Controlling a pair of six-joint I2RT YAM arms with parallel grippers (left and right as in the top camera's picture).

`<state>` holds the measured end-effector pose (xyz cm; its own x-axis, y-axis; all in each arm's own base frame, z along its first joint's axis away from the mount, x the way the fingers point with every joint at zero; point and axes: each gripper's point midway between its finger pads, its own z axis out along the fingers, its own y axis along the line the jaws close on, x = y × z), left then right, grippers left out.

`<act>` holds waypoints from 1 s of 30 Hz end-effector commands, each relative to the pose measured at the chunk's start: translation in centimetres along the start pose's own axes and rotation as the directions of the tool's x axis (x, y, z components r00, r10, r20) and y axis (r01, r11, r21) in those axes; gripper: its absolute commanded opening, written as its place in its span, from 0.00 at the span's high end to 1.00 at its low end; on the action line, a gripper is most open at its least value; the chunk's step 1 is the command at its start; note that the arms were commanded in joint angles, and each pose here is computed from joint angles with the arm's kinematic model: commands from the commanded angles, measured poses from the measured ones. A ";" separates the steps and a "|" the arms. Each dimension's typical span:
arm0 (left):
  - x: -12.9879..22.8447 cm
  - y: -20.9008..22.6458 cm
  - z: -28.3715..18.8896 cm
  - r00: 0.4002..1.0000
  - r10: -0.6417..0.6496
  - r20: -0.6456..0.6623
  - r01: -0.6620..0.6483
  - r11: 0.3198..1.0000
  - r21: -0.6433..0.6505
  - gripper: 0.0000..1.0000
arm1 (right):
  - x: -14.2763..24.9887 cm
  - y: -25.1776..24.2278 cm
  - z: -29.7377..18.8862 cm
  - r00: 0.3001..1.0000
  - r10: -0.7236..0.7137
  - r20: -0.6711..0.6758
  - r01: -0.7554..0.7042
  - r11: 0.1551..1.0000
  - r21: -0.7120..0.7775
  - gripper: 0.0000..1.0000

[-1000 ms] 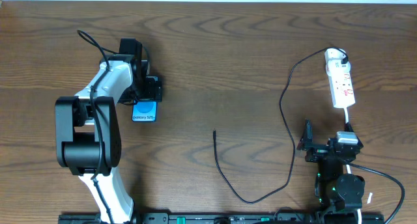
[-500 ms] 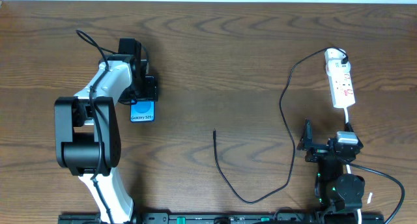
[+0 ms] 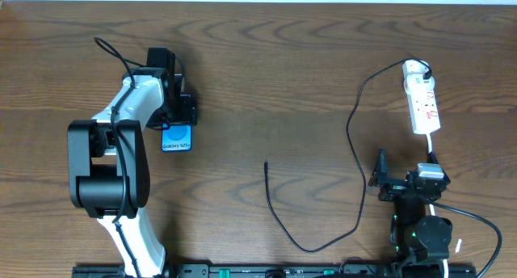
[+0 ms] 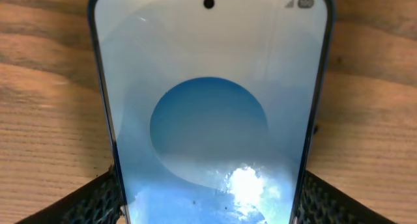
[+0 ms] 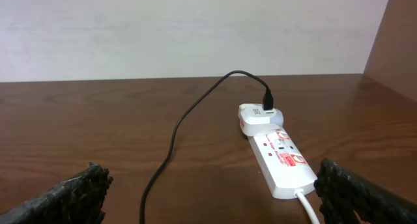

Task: Plug charger to phone and switch on socket

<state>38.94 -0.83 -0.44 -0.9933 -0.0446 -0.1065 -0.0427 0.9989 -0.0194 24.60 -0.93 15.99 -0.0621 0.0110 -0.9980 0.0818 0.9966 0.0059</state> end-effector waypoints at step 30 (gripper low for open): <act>3.4 -0.3 3.4 0.992 -0.005 -0.127 0.007 1.000 0.020 0.08 | 0.0 -0.2 0.0 1.000 0.011 0.002 -0.011 1.000 0.010 0.01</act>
<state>38.95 -1.12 -0.45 -0.9934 -0.0412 -0.1072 -0.0392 0.9990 -0.0203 24.60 -0.93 15.99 -0.0621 0.0110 -0.9980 0.0822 0.9966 0.0059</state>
